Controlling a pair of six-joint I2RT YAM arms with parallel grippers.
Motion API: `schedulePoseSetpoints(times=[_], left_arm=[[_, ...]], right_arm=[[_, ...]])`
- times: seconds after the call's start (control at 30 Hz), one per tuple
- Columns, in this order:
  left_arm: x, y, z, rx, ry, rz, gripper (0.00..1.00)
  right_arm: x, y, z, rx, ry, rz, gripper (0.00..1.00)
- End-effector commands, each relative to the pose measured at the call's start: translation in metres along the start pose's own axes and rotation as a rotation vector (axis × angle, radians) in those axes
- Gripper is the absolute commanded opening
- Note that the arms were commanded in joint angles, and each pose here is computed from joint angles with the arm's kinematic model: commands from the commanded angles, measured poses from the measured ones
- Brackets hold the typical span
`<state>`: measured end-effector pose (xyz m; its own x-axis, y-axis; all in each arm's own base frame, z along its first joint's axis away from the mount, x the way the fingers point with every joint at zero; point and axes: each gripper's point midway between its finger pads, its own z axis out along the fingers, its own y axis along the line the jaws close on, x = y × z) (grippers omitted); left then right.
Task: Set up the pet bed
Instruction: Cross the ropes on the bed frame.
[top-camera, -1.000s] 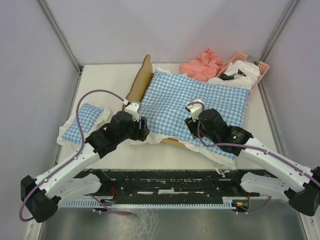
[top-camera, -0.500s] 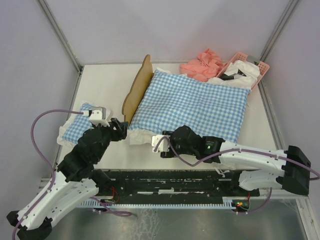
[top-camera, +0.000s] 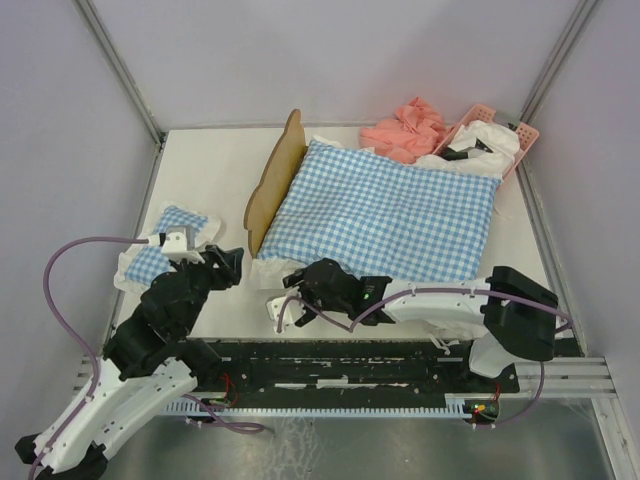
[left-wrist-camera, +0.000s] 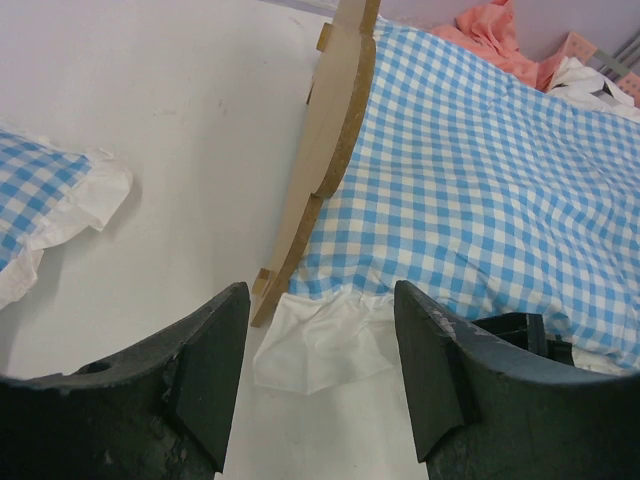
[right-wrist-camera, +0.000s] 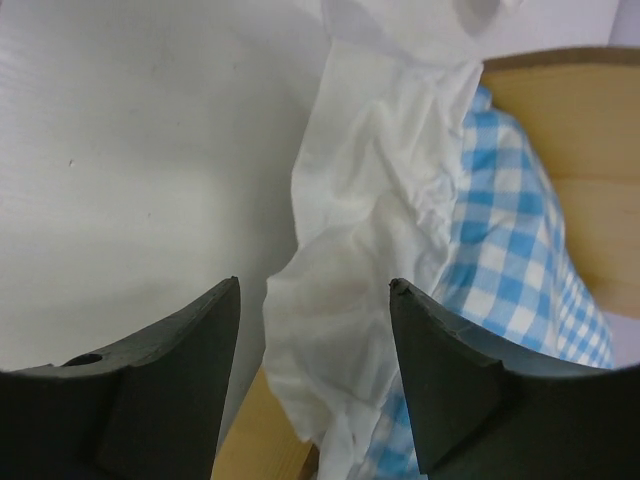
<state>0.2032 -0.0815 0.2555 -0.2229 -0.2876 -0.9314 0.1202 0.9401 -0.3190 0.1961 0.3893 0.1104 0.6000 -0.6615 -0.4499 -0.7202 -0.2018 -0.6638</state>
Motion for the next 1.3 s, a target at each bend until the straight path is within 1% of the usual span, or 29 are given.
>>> schedulePoseSetpoints(times=[0.0,0.13,0.37,0.4,0.47,0.5,0.53,0.57,0.6,0.63,0.67,0.77,0.8,0.93,1.03,1.17,1.27], left_arm=[[-0.009,0.004,-0.003,-0.025,-0.040,-0.054,0.66],[-0.017,0.011,-0.007,-0.054,-0.072,-0.057,0.66],[-0.023,0.018,-0.012,-0.066,-0.117,-0.075,0.66],[-0.023,0.019,-0.012,-0.067,-0.117,-0.074,0.66],[-0.023,0.019,-0.012,-0.069,-0.120,-0.074,0.66],[-0.022,0.019,-0.012,-0.067,-0.118,-0.072,0.66],[-0.022,0.018,-0.012,-0.065,-0.118,-0.071,0.66],[-0.022,0.018,-0.012,-0.065,-0.118,-0.070,0.66],[-0.022,0.018,-0.011,-0.066,-0.116,-0.067,0.65],[-0.021,0.018,-0.011,-0.066,-0.116,-0.066,0.65],[-0.022,0.018,-0.011,-0.067,-0.117,-0.066,0.64],[-0.021,0.017,-0.010,-0.059,-0.119,-0.061,0.63],[-0.021,0.015,-0.009,-0.051,-0.118,-0.056,0.63],[-0.018,0.005,-0.004,-0.003,-0.100,-0.007,0.62],[-0.014,-0.014,0.002,0.084,-0.071,0.045,0.62],[-0.007,-0.048,0.011,0.230,-0.004,0.125,0.59],[0.001,-0.069,0.020,0.304,0.060,0.179,0.57]], right_arm=[[-0.044,-0.041,0.009,0.145,-0.108,-0.070,0.70],[-0.061,-0.042,0.022,0.189,-0.131,-0.100,0.71],[-0.074,-0.033,0.052,0.216,-0.125,-0.123,0.75],[-0.073,-0.034,0.057,0.234,-0.116,-0.122,0.75],[-0.072,-0.049,0.061,0.324,-0.084,-0.121,0.75],[-0.070,-0.057,0.062,0.376,-0.068,-0.119,0.74],[-0.065,-0.064,0.063,0.419,-0.033,-0.128,0.71],[-0.062,-0.072,0.060,0.462,0.004,-0.140,0.66],[-0.060,-0.082,0.054,0.512,0.035,-0.138,0.56],[-0.059,-0.093,0.044,0.567,0.055,-0.105,0.38],[-0.058,-0.098,0.039,0.587,0.053,-0.072,0.32],[-0.054,-0.115,0.017,0.612,0.027,0.095,0.07],[-0.052,-0.118,0.011,0.608,0.014,0.159,0.03],[-0.041,-0.138,-0.015,0.615,-0.057,0.393,0.02],[-0.024,-0.149,-0.025,0.591,-0.081,0.543,0.02],[-0.004,-0.162,-0.036,0.600,-0.092,0.650,0.02],[0.017,-0.173,-0.045,0.632,-0.076,0.718,0.02]])
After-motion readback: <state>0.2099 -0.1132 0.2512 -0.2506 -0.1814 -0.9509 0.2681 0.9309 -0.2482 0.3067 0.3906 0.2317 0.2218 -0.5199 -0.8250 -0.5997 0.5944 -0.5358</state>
